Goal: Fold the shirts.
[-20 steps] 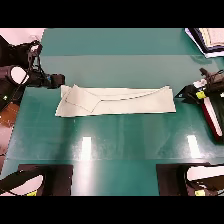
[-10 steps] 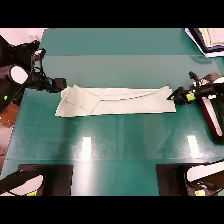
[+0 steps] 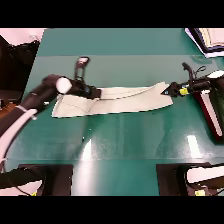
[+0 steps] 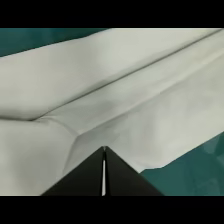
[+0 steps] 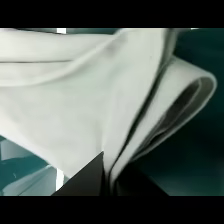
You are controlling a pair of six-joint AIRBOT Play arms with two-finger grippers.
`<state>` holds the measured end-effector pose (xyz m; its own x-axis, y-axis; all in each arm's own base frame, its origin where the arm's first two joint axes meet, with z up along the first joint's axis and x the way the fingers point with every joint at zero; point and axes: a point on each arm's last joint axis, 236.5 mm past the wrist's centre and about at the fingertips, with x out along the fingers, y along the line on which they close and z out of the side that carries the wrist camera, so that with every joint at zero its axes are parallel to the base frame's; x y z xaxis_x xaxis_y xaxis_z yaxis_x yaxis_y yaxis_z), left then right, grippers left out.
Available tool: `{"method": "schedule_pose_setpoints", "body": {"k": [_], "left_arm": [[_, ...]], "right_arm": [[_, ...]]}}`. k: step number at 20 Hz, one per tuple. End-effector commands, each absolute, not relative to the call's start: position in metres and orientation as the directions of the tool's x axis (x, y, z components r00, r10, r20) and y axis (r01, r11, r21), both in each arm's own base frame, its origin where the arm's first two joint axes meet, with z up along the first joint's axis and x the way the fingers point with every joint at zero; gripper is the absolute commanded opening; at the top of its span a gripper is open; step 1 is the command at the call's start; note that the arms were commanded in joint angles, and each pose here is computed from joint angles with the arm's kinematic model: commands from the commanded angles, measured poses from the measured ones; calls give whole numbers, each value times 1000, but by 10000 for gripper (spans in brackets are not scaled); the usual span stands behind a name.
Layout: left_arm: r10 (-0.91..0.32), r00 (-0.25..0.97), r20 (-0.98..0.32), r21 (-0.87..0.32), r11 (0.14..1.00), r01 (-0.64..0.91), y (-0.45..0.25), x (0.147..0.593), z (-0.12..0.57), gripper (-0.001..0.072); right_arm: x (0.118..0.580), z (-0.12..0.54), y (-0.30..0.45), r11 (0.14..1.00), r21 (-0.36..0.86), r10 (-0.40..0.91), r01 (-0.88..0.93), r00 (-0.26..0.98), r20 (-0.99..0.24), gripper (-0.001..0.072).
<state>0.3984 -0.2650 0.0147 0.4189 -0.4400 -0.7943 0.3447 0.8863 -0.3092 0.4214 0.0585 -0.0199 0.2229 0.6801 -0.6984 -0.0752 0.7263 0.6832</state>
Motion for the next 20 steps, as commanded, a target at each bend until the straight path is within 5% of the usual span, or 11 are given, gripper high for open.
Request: {"method": "schedule_pose_setpoints", "body": {"k": [1, 6, 13, 20], "left_arm": [[-469, 345, -813, -312, 852, 421, -327, 392, -24, 29], [-462, 293, -837, -309, 841, 444, -361, 408, -56, 29], [-421, 320, -848, -225, 835, 503, -356, 420, -23, 29], [-212, 465, -860, -2, 912, 410, -226, 442, 85, 29]], "right_arm": [[426, 52, 79, 702, 680, 707, -209, 315, -633, 15], [423, 151, 136, 679, 598, 734, -426, 371, -569, 15], [406, 197, 219, 596, 552, 793, -583, 318, -520, 14], [408, 198, 284, 513, 572, 834, -640, 212, -510, 14]]}}
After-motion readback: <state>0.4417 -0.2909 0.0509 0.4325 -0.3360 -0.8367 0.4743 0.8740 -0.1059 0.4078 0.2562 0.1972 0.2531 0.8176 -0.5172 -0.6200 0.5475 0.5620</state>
